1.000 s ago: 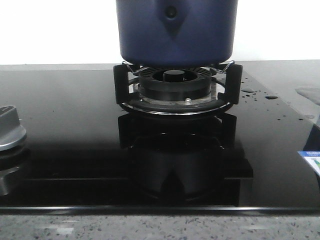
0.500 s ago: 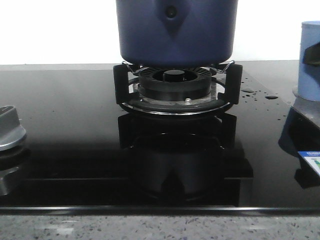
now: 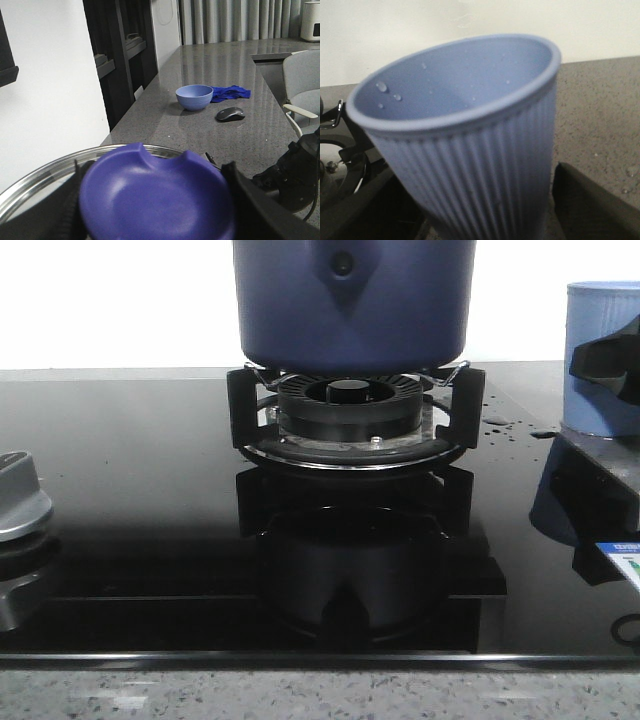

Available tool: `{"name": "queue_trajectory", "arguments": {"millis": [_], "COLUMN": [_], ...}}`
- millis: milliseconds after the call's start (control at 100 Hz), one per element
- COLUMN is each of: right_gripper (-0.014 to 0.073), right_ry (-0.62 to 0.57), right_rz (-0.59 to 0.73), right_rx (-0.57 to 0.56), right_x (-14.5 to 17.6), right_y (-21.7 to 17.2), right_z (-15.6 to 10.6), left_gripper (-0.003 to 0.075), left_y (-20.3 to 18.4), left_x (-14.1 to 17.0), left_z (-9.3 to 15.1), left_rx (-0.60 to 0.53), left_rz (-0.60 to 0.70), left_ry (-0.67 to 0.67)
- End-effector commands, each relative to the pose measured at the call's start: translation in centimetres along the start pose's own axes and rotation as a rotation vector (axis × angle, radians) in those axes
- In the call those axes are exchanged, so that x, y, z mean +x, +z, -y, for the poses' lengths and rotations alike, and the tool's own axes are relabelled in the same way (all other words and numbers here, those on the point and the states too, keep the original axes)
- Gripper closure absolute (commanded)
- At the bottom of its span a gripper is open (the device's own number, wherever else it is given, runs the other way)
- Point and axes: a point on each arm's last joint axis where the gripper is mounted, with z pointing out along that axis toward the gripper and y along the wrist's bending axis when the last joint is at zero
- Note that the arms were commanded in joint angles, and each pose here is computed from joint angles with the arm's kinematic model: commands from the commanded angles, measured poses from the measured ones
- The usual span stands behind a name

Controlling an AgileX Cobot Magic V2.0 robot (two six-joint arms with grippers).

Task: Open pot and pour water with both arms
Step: 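Lift the cup with the right gripper and carry it over the pot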

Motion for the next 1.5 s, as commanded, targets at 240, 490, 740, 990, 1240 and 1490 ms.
{"name": "queue_trajectory", "arguments": {"millis": [240,490,740,990,1240,1490], "right_gripper": [0.0303,0.0331,0.0331,0.0331,0.0331,0.0331], "right_ry": [-0.073,-0.126,-0.167,-0.380,-0.549,-0.720], "right_rz": [0.138,0.171,0.277,0.255,0.286,0.276], "right_rx": [-0.005,-0.008,-0.015,-0.086,-0.137,-0.193], "right_x": [-2.0,-2.5,-5.2,-9.1,-14.5,-18.6], "right_y": [0.2,0.1,-1.4,-2.6,-2.4,-1.3], "right_z": [0.0,-0.1,-0.9,-2.7,-5.0,-8.6], "left_gripper": [0.0471,0.0471,0.0470,0.0470,0.0470,0.0470], "left_y": [-1.0,-1.0,-1.4,-4.2,-6.3,-7.1], "left_x": [-3.5,-3.3,-3.6,-5.3,-6.8,-8.3], "left_z": [1.3,1.4,1.4,1.4,2.6,4.5], "left_rx": [0.004,0.008,-0.003,-0.091,-0.142,-0.143], "left_rz": [0.124,0.108,0.106,0.106,0.082,0.097], "left_ry": [0.018,0.027,0.012,0.043,0.047,0.101]}}
